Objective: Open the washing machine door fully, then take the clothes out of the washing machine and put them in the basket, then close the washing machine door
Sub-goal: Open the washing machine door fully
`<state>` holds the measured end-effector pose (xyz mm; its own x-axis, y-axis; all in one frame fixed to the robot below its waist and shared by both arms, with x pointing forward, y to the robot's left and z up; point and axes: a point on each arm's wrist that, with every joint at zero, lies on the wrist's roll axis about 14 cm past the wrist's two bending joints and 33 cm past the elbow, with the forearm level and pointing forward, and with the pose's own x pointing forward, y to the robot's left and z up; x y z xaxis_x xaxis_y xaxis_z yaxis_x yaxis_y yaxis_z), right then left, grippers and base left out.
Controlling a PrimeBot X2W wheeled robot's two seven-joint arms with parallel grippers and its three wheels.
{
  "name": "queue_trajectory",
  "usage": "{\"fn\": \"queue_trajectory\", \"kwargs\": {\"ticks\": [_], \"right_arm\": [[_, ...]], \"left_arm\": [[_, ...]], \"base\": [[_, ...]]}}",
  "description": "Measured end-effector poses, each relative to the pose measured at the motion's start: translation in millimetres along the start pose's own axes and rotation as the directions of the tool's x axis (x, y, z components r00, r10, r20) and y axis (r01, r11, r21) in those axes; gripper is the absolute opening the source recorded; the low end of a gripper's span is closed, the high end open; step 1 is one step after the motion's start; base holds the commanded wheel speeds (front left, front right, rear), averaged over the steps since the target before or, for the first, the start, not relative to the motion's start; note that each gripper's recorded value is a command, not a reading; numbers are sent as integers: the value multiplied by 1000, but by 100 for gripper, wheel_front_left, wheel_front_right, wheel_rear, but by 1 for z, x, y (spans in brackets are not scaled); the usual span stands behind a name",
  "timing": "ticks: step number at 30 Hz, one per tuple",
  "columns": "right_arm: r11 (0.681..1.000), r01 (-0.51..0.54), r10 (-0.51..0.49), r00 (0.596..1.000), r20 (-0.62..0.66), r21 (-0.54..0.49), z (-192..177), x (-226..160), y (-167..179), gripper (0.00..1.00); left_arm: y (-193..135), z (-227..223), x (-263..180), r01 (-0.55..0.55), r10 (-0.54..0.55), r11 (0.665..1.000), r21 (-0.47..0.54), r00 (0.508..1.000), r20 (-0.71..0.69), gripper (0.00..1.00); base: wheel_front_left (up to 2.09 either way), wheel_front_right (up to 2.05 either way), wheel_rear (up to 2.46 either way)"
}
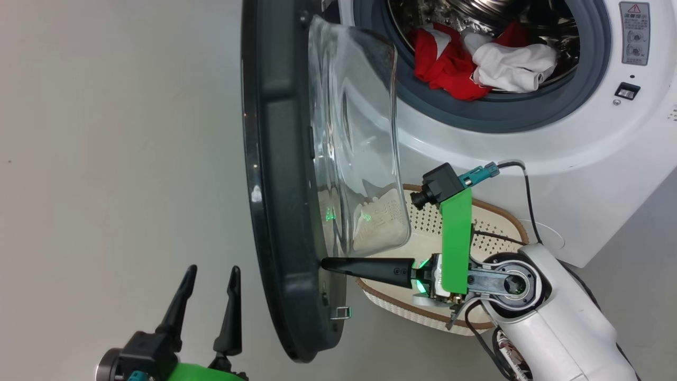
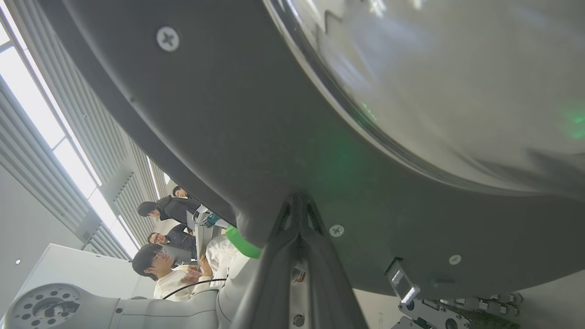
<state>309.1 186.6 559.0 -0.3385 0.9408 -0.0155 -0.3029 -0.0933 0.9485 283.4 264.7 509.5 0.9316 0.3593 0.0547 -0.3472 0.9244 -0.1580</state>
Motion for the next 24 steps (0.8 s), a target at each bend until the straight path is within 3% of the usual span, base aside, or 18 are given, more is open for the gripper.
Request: {"fn": "queue_trajectory", "kwargs": {"ticks": [17,19,21,24], "right_arm": [[1000,-5,5,1000,-19,11,-7,10,1,0],[1000,-2,2,1000,-12,8,-6,9,1,42],[1000,0,0,1000,6,6,-4,8,2,100],[1000,13,-13,999,33,6,1,4,-1,100]], "left_arm": [[6,5,0,-25,25,1000,2,1000,15,100],[6,5,0,-23,23,1000,0,1000,16,100],[5,5,0,-21,21,1000,-1,1000,16,100],[3,2,-1,-10,10,1000,-5,1000,7,100]], "base": [[0,0,0],[0,0,0],[0,0,0],[0,0,0]]}}
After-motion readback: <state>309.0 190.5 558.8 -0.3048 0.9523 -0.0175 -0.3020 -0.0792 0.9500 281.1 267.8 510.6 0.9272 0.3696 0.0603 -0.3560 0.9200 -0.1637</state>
